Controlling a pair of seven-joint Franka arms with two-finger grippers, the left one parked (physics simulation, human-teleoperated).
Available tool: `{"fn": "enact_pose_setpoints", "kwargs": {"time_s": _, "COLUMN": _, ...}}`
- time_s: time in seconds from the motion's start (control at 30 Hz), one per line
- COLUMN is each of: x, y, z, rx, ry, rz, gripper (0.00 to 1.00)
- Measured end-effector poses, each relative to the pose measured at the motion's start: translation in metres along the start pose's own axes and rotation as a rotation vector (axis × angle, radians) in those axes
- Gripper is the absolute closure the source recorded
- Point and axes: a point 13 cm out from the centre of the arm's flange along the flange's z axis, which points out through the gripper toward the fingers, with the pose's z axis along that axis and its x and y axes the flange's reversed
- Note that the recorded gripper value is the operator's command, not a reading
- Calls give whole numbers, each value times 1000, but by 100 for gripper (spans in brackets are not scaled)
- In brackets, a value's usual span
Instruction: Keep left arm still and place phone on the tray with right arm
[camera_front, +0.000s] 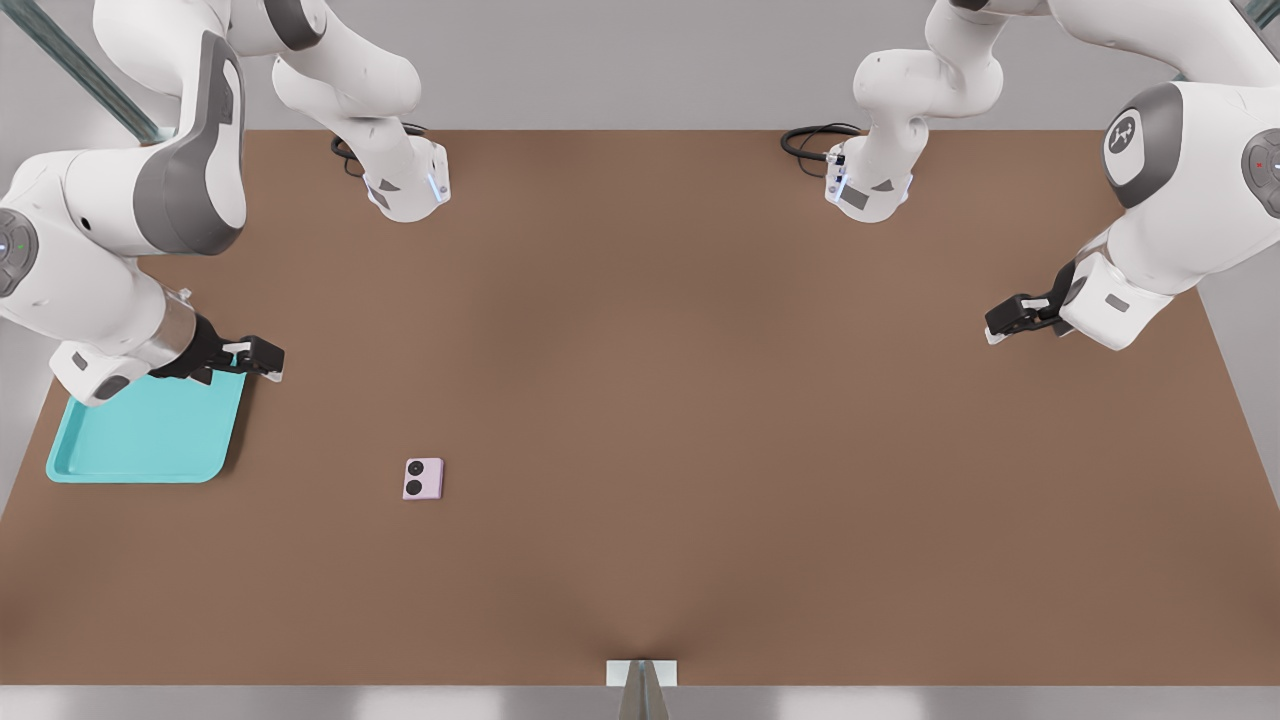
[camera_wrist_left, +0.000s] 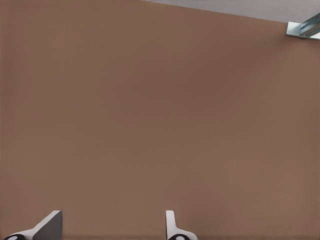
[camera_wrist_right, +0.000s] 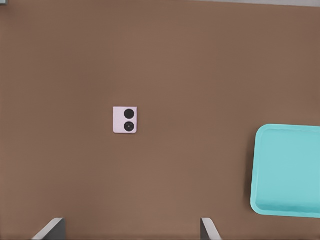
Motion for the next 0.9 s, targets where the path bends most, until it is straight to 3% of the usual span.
{"fn": "enact_pose_setpoints", "kwargs": {"time_s": 0.13, "x": -5, "y": 8, "z": 24, "rx": 9, "ry": 36, "rz": -17, "gripper": 0}}
{"fn": "enact_pose_setpoints", "kwargs": {"time_s": 0.27, "x": -40, "y": 61, "z": 119, "rx": 4, "ry": 116, "rz": -91, "gripper": 0}}
{"fn": "enact_pose_setpoints", "kwargs": {"time_s": 0.43, "x": -75, "y": 77, "z": 248, "rx": -29, "ry": 173, "rz": -81, "gripper": 0}}
{"fn": "enact_pose_setpoints", "kwargs": {"time_s": 0.7, "x": -105, "y": 92, "z": 334, "rx": -67, "ry": 125, "rz": -18, "gripper": 0}}
{"fn": "enact_pose_setpoints", "kwargs": {"time_s": 0.9, "x": -86, "y": 104, "z": 389, "rx": -70, "ry": 162, "rz": 17, "gripper": 0}}
